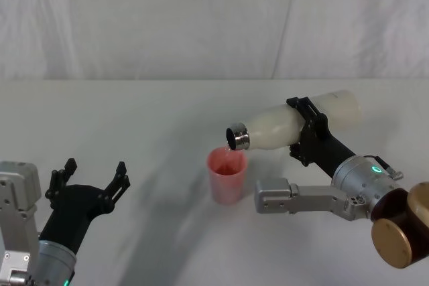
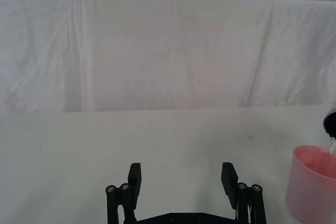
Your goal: Grasp the thermos with one hand and pour water into the cup lid.
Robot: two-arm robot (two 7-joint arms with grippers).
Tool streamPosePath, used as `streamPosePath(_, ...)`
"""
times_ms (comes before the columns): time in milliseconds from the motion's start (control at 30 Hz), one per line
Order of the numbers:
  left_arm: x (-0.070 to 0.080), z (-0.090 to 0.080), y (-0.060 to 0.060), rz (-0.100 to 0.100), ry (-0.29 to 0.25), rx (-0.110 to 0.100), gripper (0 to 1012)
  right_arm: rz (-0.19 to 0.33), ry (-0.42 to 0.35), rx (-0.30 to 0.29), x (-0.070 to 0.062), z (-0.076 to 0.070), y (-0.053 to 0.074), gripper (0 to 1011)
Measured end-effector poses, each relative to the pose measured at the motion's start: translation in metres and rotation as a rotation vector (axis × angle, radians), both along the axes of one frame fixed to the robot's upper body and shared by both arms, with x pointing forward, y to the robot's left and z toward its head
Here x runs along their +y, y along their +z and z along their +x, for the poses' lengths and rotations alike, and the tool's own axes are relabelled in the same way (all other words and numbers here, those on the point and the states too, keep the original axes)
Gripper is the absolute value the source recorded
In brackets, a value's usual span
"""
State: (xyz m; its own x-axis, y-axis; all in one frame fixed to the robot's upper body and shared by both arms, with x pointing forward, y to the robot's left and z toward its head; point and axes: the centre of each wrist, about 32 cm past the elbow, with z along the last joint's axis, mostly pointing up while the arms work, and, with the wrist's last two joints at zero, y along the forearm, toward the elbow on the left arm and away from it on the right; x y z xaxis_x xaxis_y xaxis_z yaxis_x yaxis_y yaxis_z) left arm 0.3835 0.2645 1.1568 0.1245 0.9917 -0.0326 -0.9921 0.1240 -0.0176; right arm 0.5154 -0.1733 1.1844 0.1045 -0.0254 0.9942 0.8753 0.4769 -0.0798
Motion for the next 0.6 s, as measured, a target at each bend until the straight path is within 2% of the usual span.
streamPosePath(600, 0.0000, 0.0000, 0.0000, 0.000, 0.000, 0.000, 1001, -0.004, -0.003, -0.002, -0.0003, -0.0005, 0.0002, 951)
